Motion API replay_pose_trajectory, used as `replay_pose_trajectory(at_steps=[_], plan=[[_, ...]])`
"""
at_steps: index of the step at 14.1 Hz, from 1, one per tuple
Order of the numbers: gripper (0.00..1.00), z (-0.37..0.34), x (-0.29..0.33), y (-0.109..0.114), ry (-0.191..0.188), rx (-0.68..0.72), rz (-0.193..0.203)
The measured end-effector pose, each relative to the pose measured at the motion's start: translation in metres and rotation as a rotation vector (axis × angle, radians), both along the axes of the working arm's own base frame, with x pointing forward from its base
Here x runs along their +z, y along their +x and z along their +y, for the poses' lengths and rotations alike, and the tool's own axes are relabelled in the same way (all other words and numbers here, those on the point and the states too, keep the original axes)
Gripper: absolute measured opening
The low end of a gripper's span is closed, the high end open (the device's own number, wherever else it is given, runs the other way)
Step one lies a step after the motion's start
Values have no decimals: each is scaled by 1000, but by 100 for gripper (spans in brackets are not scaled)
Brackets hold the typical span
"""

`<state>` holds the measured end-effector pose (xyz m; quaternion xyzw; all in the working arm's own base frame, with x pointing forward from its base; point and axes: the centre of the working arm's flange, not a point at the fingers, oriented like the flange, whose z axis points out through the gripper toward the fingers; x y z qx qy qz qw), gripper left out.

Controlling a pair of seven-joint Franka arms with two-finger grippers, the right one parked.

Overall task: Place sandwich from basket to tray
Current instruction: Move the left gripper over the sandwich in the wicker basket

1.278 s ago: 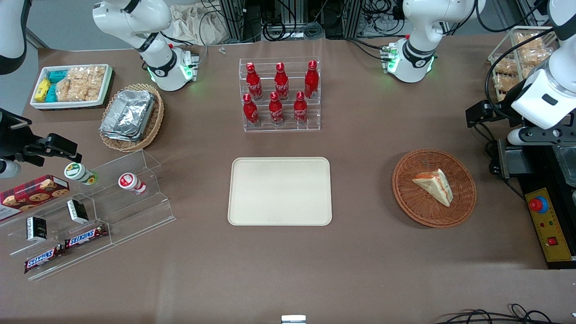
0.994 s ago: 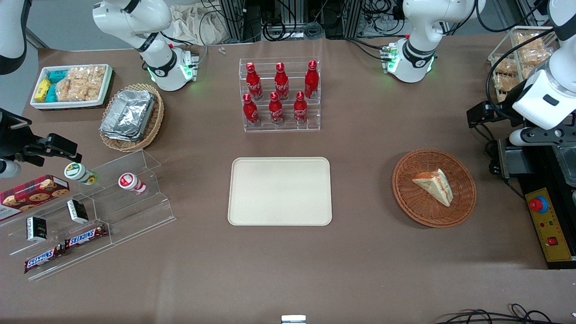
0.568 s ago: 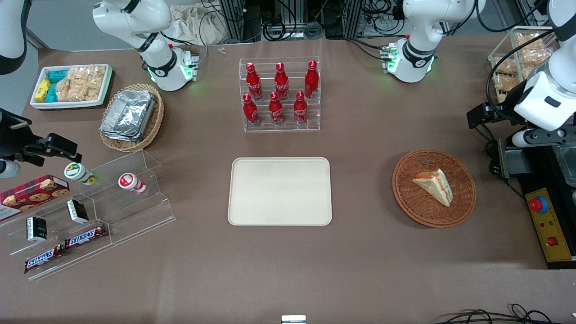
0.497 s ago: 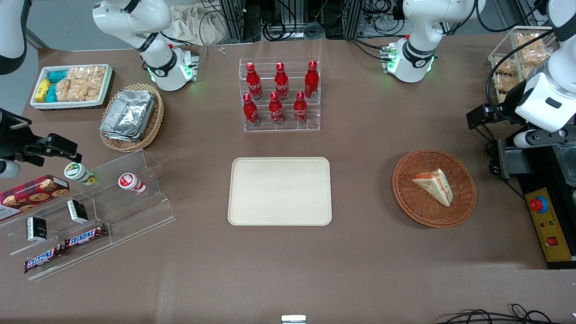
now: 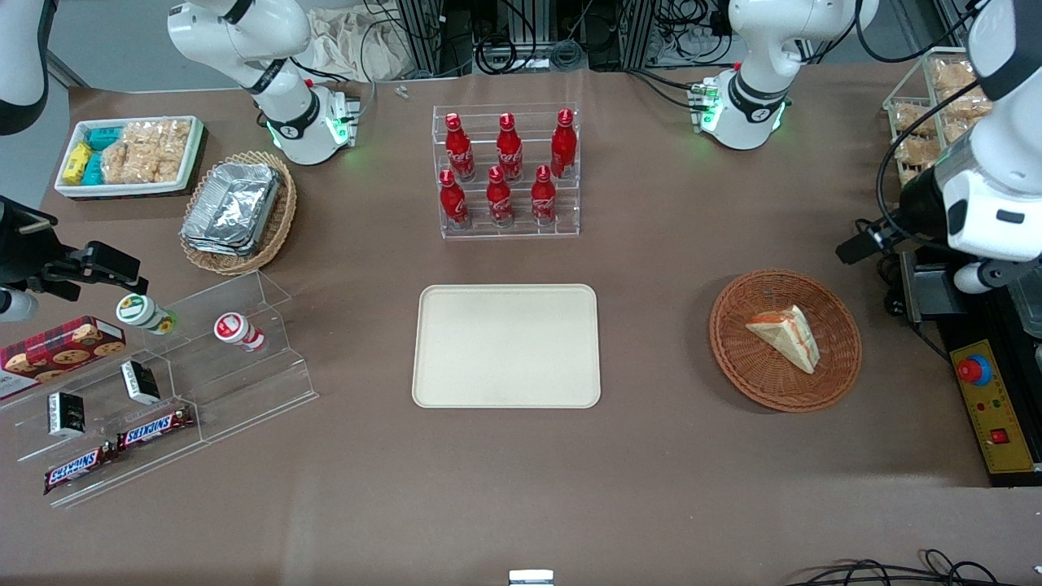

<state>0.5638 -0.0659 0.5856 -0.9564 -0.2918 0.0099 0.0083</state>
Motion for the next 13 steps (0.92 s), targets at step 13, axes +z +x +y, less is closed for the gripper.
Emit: replay_pose_trajectory(at_steps=[13], plan=[[100,28,-130,0,4,300,-13]])
